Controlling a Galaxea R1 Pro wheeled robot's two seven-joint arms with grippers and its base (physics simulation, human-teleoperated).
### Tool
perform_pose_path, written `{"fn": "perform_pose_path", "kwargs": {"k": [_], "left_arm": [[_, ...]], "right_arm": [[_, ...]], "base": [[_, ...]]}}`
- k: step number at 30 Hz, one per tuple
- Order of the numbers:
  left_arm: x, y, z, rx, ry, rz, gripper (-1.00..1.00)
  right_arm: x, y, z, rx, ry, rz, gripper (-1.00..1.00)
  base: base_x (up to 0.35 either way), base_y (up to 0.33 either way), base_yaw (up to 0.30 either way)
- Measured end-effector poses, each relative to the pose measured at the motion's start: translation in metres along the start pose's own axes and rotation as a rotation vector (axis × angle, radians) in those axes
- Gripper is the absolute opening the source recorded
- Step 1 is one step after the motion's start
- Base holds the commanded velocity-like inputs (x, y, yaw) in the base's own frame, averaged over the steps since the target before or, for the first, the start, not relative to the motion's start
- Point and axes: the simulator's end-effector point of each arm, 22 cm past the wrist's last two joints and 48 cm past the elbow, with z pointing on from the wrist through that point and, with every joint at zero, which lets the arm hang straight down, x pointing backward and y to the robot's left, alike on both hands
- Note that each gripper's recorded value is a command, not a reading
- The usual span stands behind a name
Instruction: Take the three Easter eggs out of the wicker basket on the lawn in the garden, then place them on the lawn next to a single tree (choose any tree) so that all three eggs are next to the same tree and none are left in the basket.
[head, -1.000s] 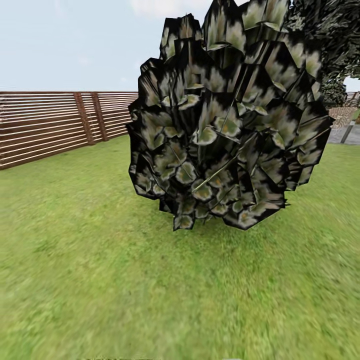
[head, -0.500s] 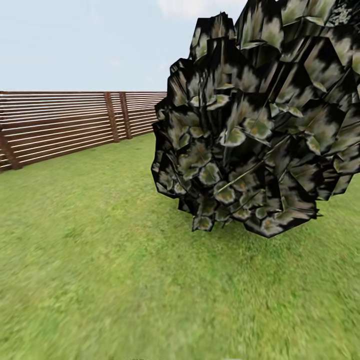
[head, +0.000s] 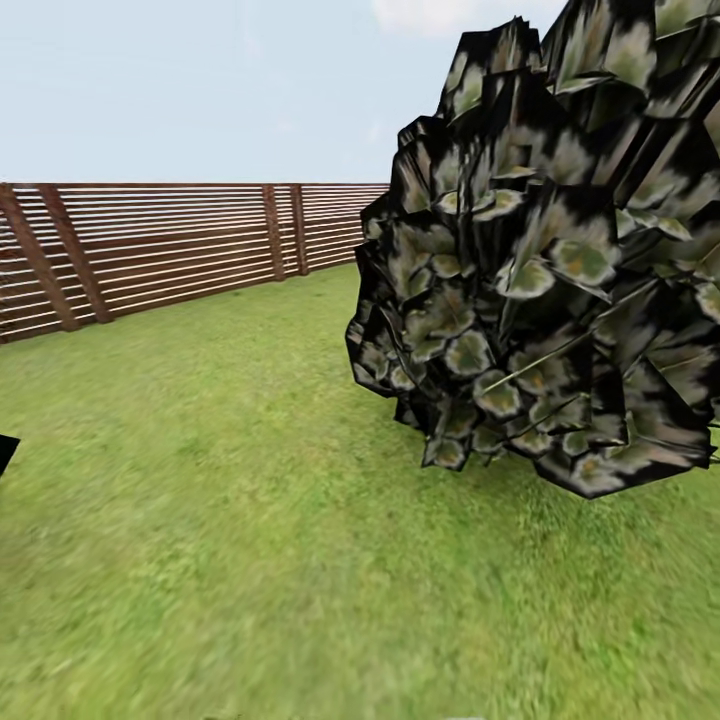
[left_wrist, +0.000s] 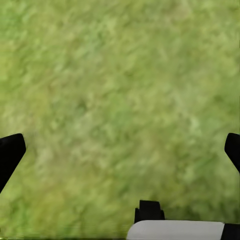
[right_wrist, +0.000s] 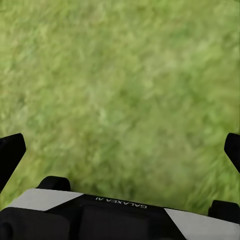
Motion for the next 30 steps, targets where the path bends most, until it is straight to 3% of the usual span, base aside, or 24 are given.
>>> {"fn": "perform_pose_path", "kwargs": {"k": [23,30], "left_arm": [[0.0005,0.0015,-0.0001,-0.004,0.001,-0.008,1.0],[-0.0002,0.0016,-0.0002,-0.002,-0.001,-0.007,1.0]], "right_arm": [[0.0001,0.0002,0.0,0.0,0.0,0.0,1.0],[0.0,0.0002,-0.0003,0.0,0.0,0.0,1.0]], "base": [[0.002,0.0,0.288],[0.188,0.0,0.133]]}}
